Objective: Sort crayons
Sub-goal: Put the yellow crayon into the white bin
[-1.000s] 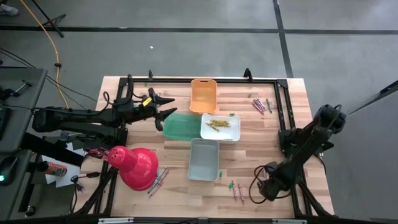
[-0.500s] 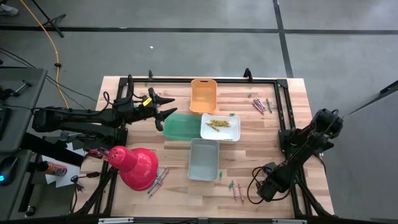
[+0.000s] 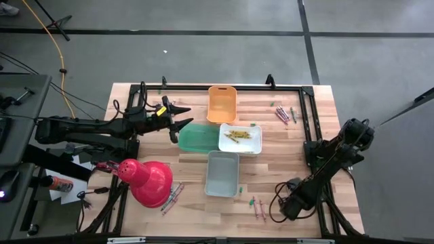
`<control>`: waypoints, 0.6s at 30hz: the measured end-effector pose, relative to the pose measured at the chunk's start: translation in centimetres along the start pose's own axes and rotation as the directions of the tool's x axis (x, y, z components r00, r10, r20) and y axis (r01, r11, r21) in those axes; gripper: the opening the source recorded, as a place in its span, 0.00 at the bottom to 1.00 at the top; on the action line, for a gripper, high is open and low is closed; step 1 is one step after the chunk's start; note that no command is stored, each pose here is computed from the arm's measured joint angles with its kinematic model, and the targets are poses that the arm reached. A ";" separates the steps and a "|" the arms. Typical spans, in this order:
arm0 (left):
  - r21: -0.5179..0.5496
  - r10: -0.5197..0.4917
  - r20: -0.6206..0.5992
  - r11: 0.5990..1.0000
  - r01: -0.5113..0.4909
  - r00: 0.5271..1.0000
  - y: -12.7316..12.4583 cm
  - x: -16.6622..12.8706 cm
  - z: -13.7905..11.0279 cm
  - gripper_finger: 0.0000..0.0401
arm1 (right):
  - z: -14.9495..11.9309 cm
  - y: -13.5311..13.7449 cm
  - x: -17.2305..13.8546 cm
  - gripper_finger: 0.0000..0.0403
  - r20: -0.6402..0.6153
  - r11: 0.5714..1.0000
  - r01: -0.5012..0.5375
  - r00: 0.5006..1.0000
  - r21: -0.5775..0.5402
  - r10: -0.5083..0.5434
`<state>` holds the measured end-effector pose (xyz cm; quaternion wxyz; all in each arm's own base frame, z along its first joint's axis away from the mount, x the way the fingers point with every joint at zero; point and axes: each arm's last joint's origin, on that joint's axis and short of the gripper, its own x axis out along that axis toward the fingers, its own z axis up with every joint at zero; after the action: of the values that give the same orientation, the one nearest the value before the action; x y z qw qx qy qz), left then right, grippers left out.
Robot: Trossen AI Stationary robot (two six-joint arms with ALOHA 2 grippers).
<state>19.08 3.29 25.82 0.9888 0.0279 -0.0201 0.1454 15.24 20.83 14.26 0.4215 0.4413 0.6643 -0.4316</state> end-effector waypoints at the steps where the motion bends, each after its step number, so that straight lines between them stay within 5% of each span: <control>1: 0.000 0.000 0.000 1.000 0.000 1.000 0.0 0.0 0.0 0.46 | -0.1 0.1 0.0 0.55 -0.010 1.000 -0.009 1.000 0.000 0.009; 18: 0.000 0.000 -0.005 1.000 0.000 1.000 0.0 0.0 0.0 0.46 | 0.0 0.9 1.6 0.51 -0.008 0.999 0.036 0.999 -0.023 -0.036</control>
<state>19.09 3.29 25.77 0.9888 0.0276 -0.0178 0.1454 15.71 21.46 12.53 0.4157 0.4266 0.6787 -0.4296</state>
